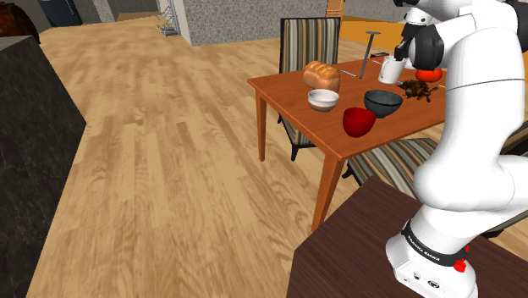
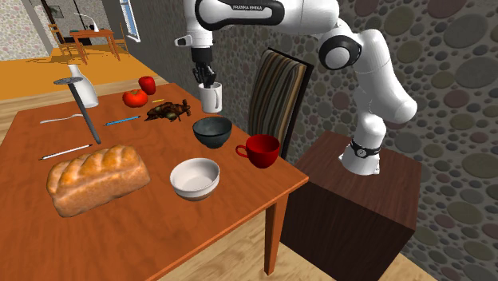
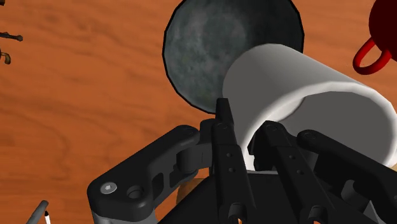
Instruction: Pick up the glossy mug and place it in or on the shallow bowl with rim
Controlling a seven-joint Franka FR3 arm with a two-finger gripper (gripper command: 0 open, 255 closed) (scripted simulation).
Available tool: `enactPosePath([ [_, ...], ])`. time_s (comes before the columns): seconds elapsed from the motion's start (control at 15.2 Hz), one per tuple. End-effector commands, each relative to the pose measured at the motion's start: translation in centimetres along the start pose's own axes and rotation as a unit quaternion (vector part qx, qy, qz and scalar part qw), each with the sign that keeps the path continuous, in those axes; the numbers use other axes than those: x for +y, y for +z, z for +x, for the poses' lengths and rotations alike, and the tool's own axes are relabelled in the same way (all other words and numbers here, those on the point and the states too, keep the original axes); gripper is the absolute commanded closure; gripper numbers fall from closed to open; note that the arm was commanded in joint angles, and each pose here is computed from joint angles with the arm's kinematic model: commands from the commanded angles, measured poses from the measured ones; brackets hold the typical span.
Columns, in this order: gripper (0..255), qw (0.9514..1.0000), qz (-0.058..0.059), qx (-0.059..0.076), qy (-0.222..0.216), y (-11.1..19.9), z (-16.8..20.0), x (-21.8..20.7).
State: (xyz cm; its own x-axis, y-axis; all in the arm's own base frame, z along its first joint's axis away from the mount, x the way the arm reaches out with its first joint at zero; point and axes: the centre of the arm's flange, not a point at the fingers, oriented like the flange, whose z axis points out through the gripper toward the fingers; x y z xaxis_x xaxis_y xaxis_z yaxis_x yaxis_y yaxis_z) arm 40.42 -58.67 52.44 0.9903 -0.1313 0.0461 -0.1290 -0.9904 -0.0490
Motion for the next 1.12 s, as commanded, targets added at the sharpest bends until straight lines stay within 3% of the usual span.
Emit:
enactPosePath([
  [0.0,255,1.0,0.0,0.0,0.0,1.1,0.0,0.2],
  [0.79,255,1.0,0.0,0.0,0.0,7.6,-0.3,0.5],
  [1.06,255,1.0,0.0,0.0,0.0,7.6,-0.3,0.5],
])
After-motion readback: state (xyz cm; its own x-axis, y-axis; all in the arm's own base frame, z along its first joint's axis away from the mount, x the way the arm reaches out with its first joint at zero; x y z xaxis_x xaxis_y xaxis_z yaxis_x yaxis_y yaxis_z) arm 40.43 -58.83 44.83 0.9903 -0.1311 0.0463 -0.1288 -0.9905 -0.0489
